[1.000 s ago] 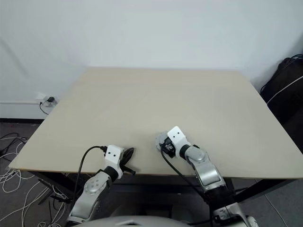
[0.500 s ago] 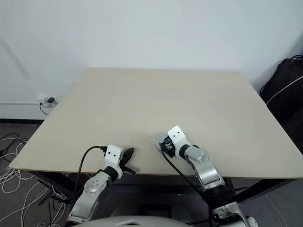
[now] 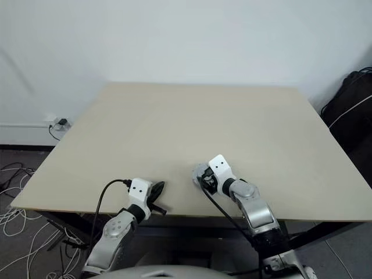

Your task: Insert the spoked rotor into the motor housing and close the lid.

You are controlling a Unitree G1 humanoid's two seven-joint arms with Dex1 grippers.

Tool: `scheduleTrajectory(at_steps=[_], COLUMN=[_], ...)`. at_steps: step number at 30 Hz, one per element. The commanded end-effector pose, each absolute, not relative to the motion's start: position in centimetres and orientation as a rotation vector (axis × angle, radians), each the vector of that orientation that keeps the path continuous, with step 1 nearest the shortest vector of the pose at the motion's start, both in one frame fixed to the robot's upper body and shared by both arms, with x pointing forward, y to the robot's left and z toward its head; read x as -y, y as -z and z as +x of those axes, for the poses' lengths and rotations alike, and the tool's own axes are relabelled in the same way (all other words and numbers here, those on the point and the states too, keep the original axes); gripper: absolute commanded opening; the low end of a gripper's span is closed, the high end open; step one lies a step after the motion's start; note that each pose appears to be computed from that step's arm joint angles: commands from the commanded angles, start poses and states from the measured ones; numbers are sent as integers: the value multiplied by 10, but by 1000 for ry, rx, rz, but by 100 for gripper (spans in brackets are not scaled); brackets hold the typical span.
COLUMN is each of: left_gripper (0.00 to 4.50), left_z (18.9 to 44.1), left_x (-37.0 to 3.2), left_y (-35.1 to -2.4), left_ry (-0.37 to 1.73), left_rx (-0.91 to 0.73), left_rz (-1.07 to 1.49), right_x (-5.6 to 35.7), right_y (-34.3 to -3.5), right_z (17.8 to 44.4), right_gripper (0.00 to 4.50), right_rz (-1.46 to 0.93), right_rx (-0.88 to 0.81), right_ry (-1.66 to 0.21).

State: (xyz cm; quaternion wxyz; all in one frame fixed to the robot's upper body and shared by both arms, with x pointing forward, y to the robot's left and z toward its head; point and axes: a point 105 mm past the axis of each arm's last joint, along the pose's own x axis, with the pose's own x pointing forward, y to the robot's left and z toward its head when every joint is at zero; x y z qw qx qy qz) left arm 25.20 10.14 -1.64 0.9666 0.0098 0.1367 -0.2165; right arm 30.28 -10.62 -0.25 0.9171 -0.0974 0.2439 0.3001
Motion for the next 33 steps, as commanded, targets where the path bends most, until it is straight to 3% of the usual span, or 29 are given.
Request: scheduleTrajectory(at_steps=[1,18,25,28,33], left_gripper=[0,0,0,0,0], left_z=[259,263,291,318,341], left_x=[-99,-101,-103,-102,-73], left_y=[0,0,-4,-13,-24], left_ry=[448,445,438,413,559], left_rx=[-213,-220,-260,-273,-346], left_rz=[34,55,144,173,-25], right_x=[127,128,123,123,122], right_y=[25,24,23,23,23], right_z=[296,292,294,295,296], right_gripper=[325,325,325,325,325], right_rz=[-160,-244,-243,-241,-237], right_rx=[-663,-625,-613,-615,-614], right_ry=[-525,-560,-567,-567,-563])
